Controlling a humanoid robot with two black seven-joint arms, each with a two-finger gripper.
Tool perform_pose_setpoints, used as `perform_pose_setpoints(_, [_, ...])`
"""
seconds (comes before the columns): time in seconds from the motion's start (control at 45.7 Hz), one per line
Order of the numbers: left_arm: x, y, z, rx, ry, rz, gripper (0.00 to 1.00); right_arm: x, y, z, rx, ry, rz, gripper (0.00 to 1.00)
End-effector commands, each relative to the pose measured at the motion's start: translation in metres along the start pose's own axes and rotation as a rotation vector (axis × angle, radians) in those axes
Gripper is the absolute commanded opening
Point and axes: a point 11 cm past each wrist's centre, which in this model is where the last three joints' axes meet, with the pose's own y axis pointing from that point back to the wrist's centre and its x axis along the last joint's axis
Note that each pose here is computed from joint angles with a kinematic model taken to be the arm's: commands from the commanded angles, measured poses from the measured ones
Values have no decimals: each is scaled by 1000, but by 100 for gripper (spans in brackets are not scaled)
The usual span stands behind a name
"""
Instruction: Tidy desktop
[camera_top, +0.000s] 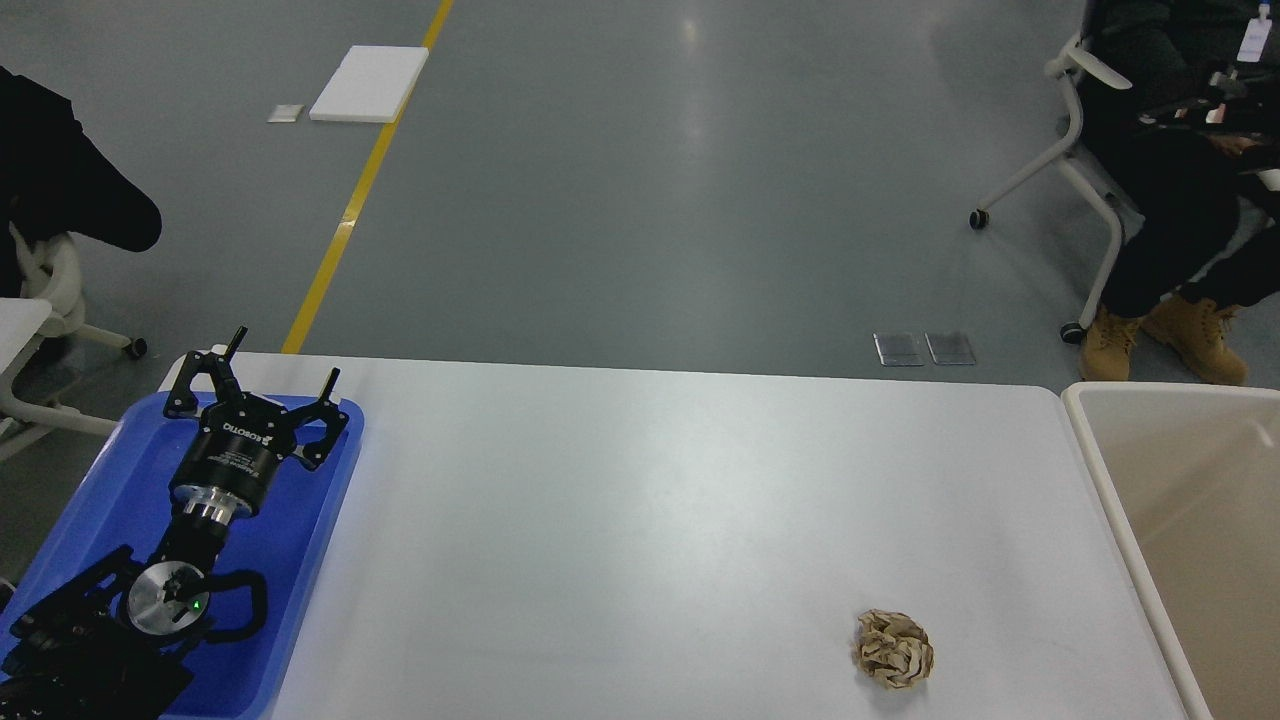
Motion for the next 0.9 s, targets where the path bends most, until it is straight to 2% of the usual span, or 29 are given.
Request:
perform_pose_setpoints(0.0, [0,0,1,0,-1,0,99,-36,8,-91,123,154,-169,100])
perform_pose_setpoints(0.153, [0,0,1,0,-1,0,99,-85,14,-127,162,234,-407,100])
perform_pose_setpoints(0.262, [1,1,1,-1,-1,2,99,-102,11,-142,157,288,-470,100])
perform_pose_setpoints(0.394, [1,1,0,0,-1,2,99,-115,3,-139,133,305,-505,100])
perform_pose_setpoints(0.656, [1,1,1,-1,-1,2,99,-163,-22,-96,41,285,-640,100])
perform_pose_setpoints(0.875, [1,1,0,0,-1,2,99,-171,-25,-102,29,317,-657,100])
